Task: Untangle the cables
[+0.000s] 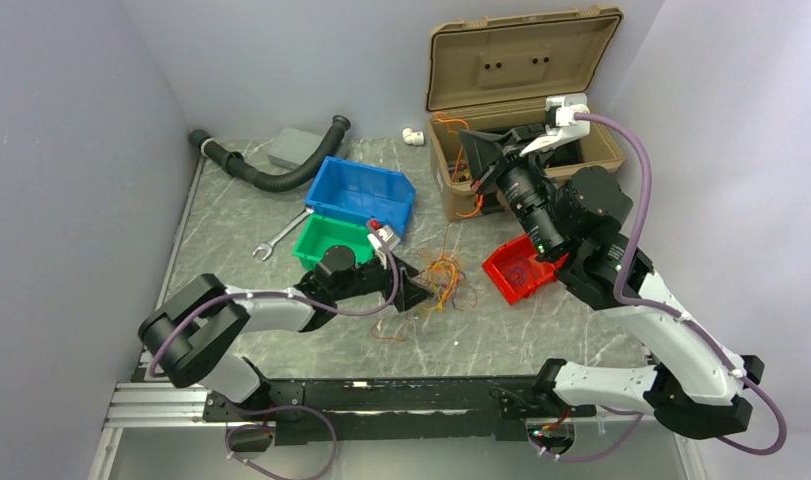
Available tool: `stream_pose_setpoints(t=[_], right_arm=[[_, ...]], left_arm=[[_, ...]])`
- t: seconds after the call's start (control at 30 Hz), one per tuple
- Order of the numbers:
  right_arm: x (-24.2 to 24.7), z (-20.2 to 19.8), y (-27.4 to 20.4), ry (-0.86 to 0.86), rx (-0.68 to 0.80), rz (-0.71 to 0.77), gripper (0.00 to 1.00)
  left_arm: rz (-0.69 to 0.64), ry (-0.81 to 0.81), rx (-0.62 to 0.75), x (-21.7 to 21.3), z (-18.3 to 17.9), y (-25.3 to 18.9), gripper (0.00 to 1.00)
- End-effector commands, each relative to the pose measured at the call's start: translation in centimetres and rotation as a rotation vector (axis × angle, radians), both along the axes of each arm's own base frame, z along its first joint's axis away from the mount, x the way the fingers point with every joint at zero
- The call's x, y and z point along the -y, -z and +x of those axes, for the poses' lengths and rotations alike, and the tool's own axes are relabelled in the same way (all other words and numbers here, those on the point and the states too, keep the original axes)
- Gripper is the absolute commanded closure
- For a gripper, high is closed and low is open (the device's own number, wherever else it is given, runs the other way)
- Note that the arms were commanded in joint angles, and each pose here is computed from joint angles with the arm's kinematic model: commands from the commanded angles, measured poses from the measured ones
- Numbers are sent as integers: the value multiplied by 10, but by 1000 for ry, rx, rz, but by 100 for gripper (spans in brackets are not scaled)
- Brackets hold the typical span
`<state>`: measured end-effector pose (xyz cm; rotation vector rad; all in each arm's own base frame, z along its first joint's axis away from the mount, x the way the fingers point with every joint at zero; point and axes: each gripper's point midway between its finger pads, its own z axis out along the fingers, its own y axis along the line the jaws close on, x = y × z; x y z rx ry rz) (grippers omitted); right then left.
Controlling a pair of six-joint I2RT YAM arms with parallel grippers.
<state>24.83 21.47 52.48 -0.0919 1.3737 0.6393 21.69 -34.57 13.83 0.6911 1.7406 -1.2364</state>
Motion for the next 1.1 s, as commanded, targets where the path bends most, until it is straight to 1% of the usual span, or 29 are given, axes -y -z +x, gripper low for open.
stream_pose_setpoints(t=[0.0, 0.07, 0.1, 0.13, 0.23, 0.27, 0.33, 0.4, 0.5, 0.6, 0.73, 0.93, 0.97, 1.0, 1.03, 1.07], right_arm=[[-8, -5, -28, -54, 47, 66, 100], [-11, -2, -30, -51, 49, 60, 100], [-12, -1, -31, -47, 51, 56, 100], [-11, -1, -35, -44, 56, 58, 100], [-7, 1, -41, -17, 74, 57, 100], [-2, 1, -46, 0, 86, 61, 100], [9, 1, -63, 47, 131, 51, 100], [24, 1, -84, 108, 172, 40, 100], [50, -3, -112, 194, 240, 42, 100], [67, -7, -125, 253, 272, 45, 100], [79, -10, -121, 291, 274, 46, 100], [68, -6, -88, 249, 216, 26, 100], [62, -4, -81, 234, 204, 18, 100], [58, -3, -76, 222, 192, 11, 100], [54, -2, -71, 212, 183, 3, 100], [50, 0, -67, 203, 174, -1, 100]], left_arm=[[-190, 122, 84, 29, -5, -54, 15], [-190, 138, 72, 36, -2, -50, 17], [-189, 145, 69, 38, -2, -48, 23], [-181, 145, 58, 40, 0, -44, 35], [-129, 83, 13, 38, 11, -26, 90], [-105, 56, -5, 35, 13, -18, 100], [-65, -27, -47, 23, 21, -1, 100], [-48, -72, -94, 11, 23, 13, 100], [-46, -109, -177, -7, 20, 33, 100], [-38, -126, -243, -19, 10, 52, 100], [-15, -163, -286, -33, 2, 65, 100], [32, -190, -201, -40, 8, 45, 100], [42, -188, -181, -40, 9, 40, 94], [51, -185, -157, -40, 10, 34, 80], [53, -180, -127, -38, 10, 27, 59], [53, -173, -94, -36, 10, 20, 42]])
